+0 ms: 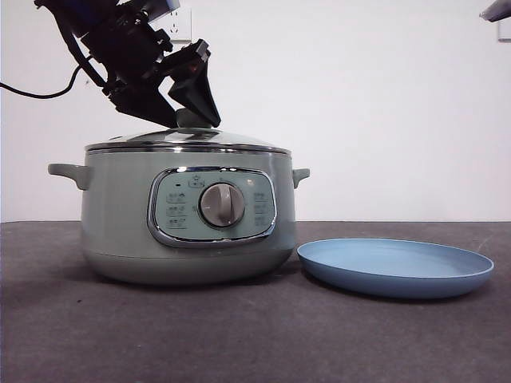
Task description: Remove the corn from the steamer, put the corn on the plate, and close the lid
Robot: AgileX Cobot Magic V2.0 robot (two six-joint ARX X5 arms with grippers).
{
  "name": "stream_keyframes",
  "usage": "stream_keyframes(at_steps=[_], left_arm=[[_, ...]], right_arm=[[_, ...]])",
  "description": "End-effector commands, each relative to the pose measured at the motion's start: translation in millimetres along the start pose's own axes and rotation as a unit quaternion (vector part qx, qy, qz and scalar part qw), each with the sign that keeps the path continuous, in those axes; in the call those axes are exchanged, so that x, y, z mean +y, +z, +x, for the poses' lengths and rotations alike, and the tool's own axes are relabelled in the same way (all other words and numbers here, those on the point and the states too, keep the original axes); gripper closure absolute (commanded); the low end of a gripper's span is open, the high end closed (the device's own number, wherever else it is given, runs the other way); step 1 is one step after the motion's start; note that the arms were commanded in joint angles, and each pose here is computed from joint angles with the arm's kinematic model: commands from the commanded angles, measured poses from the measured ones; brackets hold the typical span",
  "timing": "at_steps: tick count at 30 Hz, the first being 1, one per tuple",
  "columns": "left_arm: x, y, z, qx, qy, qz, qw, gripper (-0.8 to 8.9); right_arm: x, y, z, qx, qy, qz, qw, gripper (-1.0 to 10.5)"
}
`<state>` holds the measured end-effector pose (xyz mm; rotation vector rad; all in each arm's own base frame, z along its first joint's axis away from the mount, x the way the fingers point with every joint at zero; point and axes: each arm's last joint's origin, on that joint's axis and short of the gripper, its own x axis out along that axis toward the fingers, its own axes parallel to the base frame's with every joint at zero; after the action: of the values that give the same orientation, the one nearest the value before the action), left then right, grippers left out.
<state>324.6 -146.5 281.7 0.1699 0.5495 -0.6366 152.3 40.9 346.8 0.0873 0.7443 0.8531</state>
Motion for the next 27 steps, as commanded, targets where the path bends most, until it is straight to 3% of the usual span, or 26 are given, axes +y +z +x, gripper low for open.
stream_keyframes(at_steps=[1, 4, 7, 17, 27], left_arm=[[-2, -2, 4, 0.006, -0.005, 0.004, 1.0, 6.71], [-2, -3, 4, 0.008, -0.006, 0.002, 1.0, 7.2], [-2, -3, 4, 0.011, -0.007, 0.001, 1.0, 8.3], [-3, 4, -4, -0.008, -0.018, -0.006, 1.0, 8.22], [-6, 44, -38, -0.044, -0.015, 0.0, 0.999, 8.22]], right_arm=[[0, 1, 0, -0.002, 0.0, 0.001, 1.0, 3.2], [0, 1, 0, -0.002, 0.0, 0.001, 1.0, 3.2], [0, 1, 0, -0.002, 0.0, 0.001, 1.0, 3.2], [0, 1, 0, -0.002, 0.0, 0.001, 1.0, 3.2], [-1, 2, 0, -0.007, -0.016, 0.0, 1.0, 3.2]])
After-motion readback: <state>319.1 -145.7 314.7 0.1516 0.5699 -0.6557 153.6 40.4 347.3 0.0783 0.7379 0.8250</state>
